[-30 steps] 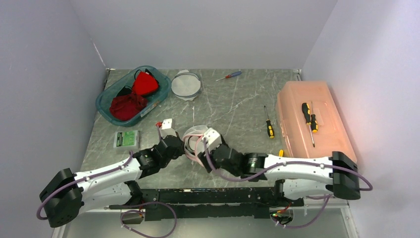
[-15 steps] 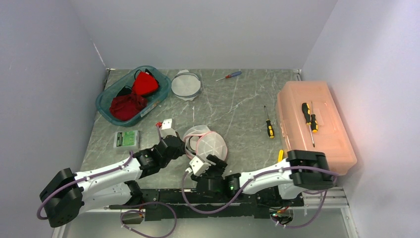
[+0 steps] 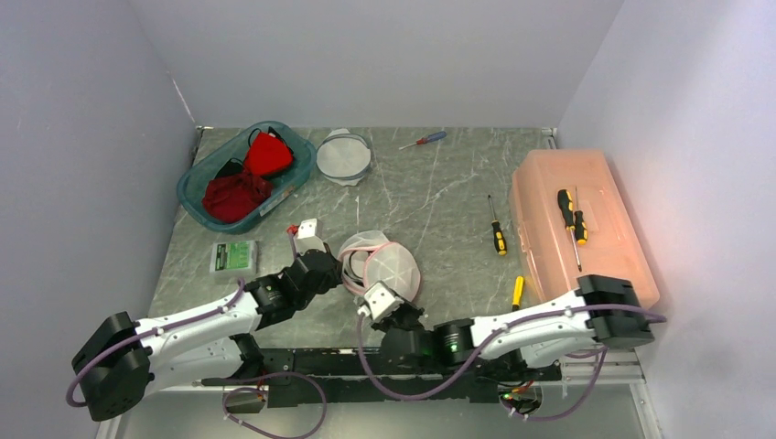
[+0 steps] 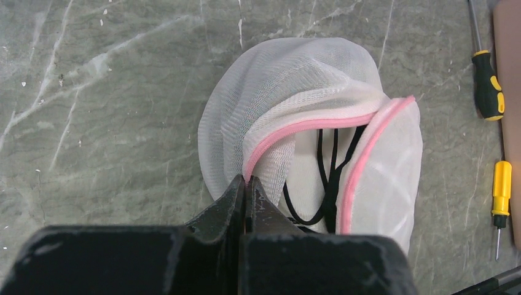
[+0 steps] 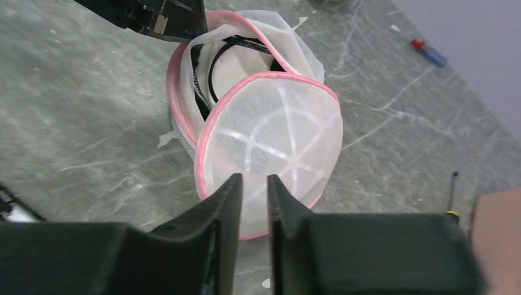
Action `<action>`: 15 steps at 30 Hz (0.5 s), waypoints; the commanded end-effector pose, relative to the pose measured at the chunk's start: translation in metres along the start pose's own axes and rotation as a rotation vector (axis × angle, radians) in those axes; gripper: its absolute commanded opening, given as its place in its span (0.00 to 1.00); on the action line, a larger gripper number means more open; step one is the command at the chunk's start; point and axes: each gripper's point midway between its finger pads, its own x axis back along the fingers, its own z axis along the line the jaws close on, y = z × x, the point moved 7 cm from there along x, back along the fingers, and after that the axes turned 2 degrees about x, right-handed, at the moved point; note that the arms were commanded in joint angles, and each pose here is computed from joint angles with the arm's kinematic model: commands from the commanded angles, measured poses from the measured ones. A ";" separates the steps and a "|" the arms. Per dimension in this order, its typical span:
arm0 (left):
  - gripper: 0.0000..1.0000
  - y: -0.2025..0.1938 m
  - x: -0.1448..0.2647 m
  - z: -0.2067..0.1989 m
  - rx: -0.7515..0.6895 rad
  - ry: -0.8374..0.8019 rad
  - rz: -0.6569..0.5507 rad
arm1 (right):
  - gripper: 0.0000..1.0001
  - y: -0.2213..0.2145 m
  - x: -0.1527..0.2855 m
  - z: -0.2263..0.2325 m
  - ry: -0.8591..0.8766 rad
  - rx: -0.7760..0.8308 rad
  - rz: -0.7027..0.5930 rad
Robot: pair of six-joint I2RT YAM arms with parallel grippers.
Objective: Unzip the laundry bag and remove the bra
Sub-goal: Open the laundry bag at the center of the board.
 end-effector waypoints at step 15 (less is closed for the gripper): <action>0.03 0.012 0.001 -0.015 0.031 -0.040 -0.020 | 0.71 -0.011 0.001 -0.011 0.240 0.023 0.039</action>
